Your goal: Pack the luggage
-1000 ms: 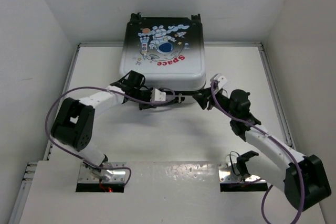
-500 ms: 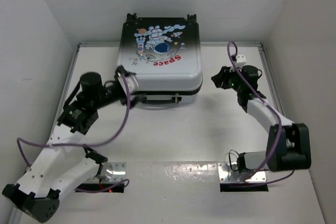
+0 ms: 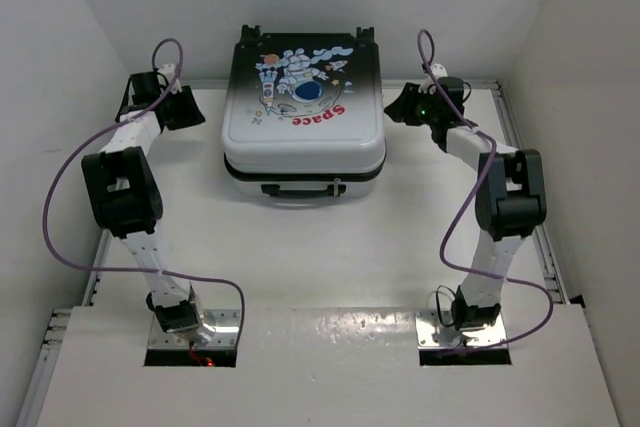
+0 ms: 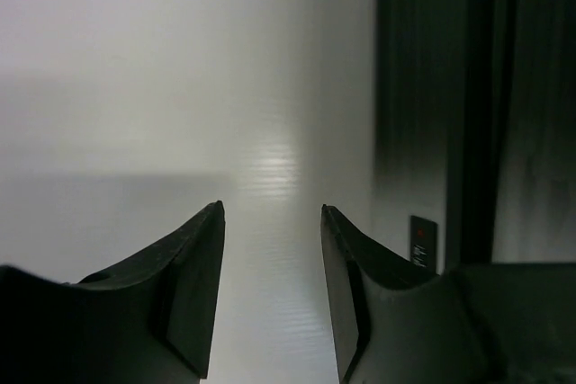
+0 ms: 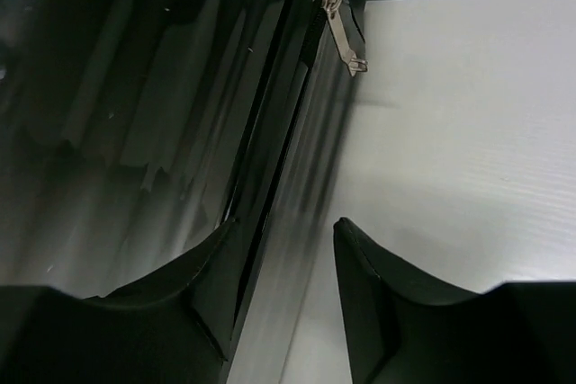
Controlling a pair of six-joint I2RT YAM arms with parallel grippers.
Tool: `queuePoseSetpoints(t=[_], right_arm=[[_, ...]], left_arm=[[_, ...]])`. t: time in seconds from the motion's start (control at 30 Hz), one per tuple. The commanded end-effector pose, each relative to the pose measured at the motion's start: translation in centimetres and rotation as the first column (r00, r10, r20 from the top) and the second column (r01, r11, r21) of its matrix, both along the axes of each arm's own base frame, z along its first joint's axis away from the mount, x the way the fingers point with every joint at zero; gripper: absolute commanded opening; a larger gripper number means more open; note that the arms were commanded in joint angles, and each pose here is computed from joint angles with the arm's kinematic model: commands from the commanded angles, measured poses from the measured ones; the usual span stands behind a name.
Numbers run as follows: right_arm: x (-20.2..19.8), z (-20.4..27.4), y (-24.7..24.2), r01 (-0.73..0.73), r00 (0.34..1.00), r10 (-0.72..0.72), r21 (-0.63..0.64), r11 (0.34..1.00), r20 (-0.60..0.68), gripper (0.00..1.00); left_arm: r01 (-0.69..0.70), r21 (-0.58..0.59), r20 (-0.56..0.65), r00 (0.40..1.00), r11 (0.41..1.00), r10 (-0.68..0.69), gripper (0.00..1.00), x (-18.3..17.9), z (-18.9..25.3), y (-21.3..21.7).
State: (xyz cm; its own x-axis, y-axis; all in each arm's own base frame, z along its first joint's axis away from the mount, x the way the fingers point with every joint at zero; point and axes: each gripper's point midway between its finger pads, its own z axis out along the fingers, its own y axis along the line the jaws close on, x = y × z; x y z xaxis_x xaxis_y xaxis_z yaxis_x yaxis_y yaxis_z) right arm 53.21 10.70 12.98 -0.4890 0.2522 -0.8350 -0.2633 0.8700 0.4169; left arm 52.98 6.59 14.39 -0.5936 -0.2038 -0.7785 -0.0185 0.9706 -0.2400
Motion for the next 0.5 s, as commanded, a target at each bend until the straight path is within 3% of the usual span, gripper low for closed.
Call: queuePoseSetpoints(t=[0.0,0.1,0.17,0.27,0.3,0.37,0.4,0.47], right_arm=[[0.8,1.3,2.9,-0.098,0.995,0.098,0.039,0.994,0.013,0.45],[1.5,-0.8,3.9,-0.121,0.993,0.121,-0.004,0.993,-0.013,0.45],[2.0,-2.3,4.9,-0.161,0.986,0.161,0.004,0.987,-0.046,0.44],[0.4,-3.1,6.9,-0.262,0.963,0.263,0.031,0.965,-0.053,0.4],[-0.2,-2.5,7.6,-0.299,0.954,0.299,0.019,0.954,-0.023,0.4],[-2.9,-3.1,9.6,-0.414,0.91,0.415,0.044,0.909,-0.003,0.39],[-3.8,-2.2,10.3,-0.456,0.89,0.455,0.025,0.89,0.028,0.39],[-7.0,-3.0,12.3,-0.555,0.831,0.556,0.06,0.829,0.015,0.37]], left_arm=[[0.2,-0.123,0.091,0.978,0.972,-0.19,0.49,0.4,3.0,-6.0],[0.33,-0.135,0.15,0.939,0.934,-0.31,0.52,0.8,2.6,-10.1],[0.363,-0.139,0.122,0.93,0.921,-0.348,0.55,1.8,0.4,-11.8],[0.481,-0.155,0.195,0.871,0.863,-0.45,0.59,3.8,1.7,-15.2],[0.555,-0.198,0.205,0.829,0.808,-0.52,0.59,3.7,0.6,-17.4],[0.625,-0.186,0.253,0.776,0.758,-0.578,0.59,4.5,2.0,-19.3],[0.717,-0.183,0.292,0.693,0.672,-0.66,0.59,3.6,2.3,-21.8],[0.778,-0.194,0.287,0.627,0.597,-0.724,0.59,3.1,1.7,-24.4]])
